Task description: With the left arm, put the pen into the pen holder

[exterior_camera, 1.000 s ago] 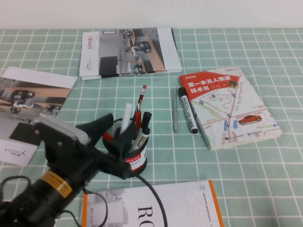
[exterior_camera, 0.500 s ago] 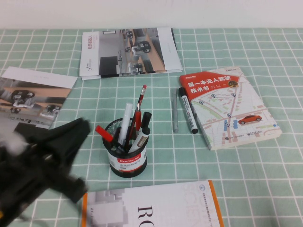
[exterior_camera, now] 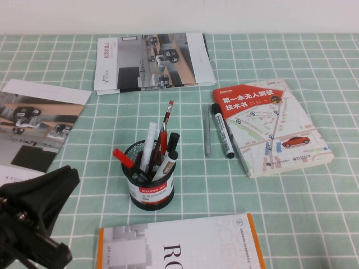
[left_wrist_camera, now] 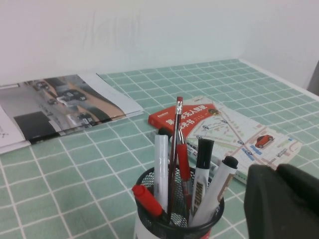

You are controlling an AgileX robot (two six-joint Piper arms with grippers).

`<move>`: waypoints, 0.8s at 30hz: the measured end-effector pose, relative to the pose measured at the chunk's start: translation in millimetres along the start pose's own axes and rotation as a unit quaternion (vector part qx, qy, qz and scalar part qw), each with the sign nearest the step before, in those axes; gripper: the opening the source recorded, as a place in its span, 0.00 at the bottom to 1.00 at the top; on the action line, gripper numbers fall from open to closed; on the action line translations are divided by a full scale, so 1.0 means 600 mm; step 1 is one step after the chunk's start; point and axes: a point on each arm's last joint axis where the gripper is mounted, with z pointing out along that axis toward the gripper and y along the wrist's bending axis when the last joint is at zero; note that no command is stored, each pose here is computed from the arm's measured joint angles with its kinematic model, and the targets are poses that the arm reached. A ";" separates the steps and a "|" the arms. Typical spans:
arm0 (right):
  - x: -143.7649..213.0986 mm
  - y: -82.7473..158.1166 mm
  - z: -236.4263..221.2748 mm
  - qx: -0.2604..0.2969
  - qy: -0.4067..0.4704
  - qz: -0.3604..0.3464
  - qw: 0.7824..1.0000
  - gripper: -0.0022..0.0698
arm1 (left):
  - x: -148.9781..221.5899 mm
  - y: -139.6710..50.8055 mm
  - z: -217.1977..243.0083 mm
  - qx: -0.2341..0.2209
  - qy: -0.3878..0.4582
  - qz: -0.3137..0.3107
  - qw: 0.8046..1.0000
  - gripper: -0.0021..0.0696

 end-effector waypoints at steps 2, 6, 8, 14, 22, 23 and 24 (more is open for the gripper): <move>0.000 0.000 0.000 0.000 0.000 0.000 1.000 0.00 | 0.000 0.000 0.000 0.000 0.000 0.010 1.000 0.03; 0.000 0.000 0.000 0.000 0.000 0.000 1.000 0.00 | 0.001 0.000 -0.001 0.000 -0.001 0.023 1.000 0.03; 0.000 0.000 0.000 0.000 0.000 0.000 1.000 0.00 | 0.003 0.004 -0.005 -0.008 -0.004 0.038 0.999 0.03; 0.000 0.000 0.000 0.000 0.000 0.000 1.000 0.00 | 0.012 0.035 -0.056 -0.105 -0.044 0.040 0.993 0.03; 0.000 0.000 0.000 0.000 0.000 0.000 1.000 0.00 | 0.077 0.048 -0.115 -0.212 -0.114 0.035 0.970 0.03; 0.000 0.000 0.000 0.000 0.000 0.000 1.000 0.00 | 0.087 0.048 -0.118 -0.218 -0.115 0.035 0.968 0.03; 0.000 0.000 0.000 0.000 0.000 0.000 1.000 0.00 | 0.094 0.049 -0.119 -0.223 -0.115 0.035 0.967 0.03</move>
